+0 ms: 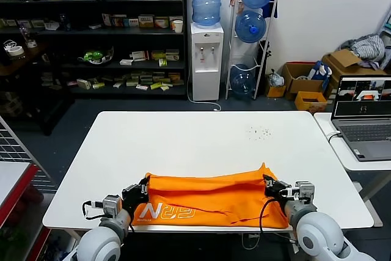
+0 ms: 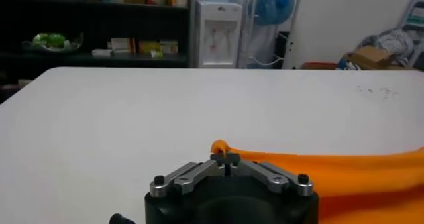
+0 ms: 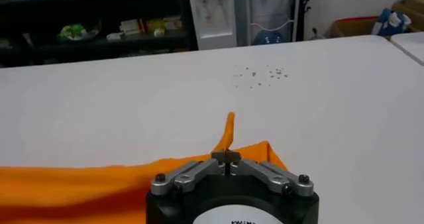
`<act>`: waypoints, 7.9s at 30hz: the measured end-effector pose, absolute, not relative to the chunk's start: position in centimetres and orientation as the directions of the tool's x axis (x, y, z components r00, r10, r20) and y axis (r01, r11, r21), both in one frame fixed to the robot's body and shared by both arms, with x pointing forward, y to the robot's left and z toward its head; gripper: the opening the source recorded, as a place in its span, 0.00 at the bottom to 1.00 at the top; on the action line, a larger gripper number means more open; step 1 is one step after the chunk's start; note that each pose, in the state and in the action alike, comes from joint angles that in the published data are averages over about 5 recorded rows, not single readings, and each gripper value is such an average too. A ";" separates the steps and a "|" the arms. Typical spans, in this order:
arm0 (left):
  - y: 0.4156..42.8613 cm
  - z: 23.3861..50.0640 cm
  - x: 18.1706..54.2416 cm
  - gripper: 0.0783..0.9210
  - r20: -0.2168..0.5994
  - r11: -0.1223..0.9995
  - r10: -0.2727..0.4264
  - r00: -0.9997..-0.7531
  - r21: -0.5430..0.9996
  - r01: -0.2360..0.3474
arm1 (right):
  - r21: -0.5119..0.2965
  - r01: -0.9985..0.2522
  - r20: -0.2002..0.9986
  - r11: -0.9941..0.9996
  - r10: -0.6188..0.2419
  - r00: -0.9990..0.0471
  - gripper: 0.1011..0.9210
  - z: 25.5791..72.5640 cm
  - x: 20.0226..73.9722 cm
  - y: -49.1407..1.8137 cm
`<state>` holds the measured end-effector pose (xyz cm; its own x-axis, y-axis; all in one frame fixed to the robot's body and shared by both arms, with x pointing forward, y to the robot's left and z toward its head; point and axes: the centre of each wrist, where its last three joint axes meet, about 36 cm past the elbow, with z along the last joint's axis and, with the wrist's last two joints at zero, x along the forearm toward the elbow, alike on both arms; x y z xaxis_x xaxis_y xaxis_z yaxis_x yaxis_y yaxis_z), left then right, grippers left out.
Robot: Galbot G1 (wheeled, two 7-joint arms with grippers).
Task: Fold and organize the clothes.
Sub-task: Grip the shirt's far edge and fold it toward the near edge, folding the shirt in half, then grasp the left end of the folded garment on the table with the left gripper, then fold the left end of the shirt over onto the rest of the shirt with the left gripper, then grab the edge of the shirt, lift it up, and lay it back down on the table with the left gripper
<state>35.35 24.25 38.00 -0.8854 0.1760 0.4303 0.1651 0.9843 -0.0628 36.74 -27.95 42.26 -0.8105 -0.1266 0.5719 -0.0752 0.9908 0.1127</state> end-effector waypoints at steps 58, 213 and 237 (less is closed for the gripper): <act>23.8 33.1 33.7 0.07 0.498 0.995 0.097 -0.862 -0.051 0.082 | 0.041 0.014 0.547 0.999 -0.011 -0.837 0.88 42.2 34.8 -30.0; 35.7 37.7 39.3 0.02 0.551 0.972 0.230 -0.802 -0.159 0.170 | 0.046 0.077 0.571 0.996 0.037 -0.820 0.88 38.3 35.2 -27.1; 37.4 39.7 37.6 0.02 0.373 0.926 -0.015 -0.928 0.356 0.128 | 0.050 0.082 0.561 0.995 0.040 -0.827 0.88 38.2 35.1 -26.9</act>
